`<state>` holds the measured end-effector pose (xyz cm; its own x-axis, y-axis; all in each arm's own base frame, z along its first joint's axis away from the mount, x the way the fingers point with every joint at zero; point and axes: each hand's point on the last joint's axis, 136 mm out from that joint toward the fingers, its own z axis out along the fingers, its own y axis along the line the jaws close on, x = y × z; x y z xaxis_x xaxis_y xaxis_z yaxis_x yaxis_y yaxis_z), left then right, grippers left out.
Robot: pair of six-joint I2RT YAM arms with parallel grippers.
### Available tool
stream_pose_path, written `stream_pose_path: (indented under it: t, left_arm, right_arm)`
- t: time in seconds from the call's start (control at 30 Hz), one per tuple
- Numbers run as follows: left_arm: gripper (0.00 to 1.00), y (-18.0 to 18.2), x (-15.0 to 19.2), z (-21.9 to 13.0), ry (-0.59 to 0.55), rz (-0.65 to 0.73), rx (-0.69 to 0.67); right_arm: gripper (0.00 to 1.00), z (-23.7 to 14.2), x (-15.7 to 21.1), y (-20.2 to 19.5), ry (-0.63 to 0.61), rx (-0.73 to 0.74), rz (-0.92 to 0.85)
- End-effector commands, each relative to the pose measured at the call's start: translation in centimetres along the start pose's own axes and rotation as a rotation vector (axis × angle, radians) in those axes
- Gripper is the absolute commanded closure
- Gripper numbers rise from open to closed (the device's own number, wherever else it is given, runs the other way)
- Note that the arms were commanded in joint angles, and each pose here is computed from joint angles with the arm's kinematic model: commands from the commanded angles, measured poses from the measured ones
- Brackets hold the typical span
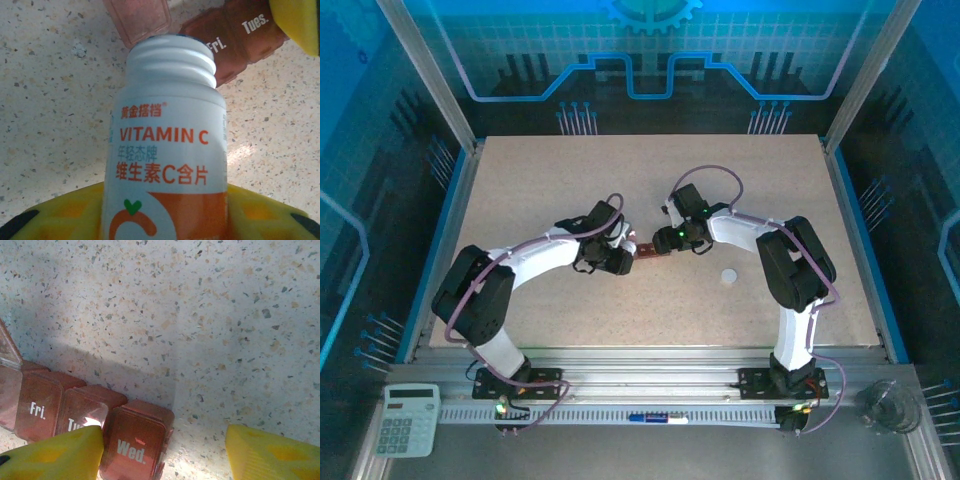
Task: Sort the pills into containers
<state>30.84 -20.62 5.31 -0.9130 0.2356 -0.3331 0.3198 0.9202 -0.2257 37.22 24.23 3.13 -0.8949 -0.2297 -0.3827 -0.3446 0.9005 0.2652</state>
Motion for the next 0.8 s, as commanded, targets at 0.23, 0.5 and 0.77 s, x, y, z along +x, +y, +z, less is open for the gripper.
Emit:
stream_pose_path:
  t: [0.23,0.5,0.77]
  left_arm:
    - [1.0,-0.25,0.23,-0.24,0.078,0.016,0.024]
    - [1.0,-0.22,0.33,-0.21,0.107,0.024,0.022]
    - [1.0,0.16,0.27,-0.05,0.137,0.027,0.009]
  right_arm:
    - [0.33,1.05,1.19,0.21,0.042,0.002,-0.001]
    - [0.33,1.01,1.15,0.21,0.041,0.002,0.0]
    - [0.33,1.15,1.24,0.21,0.045,0.001,0.001]
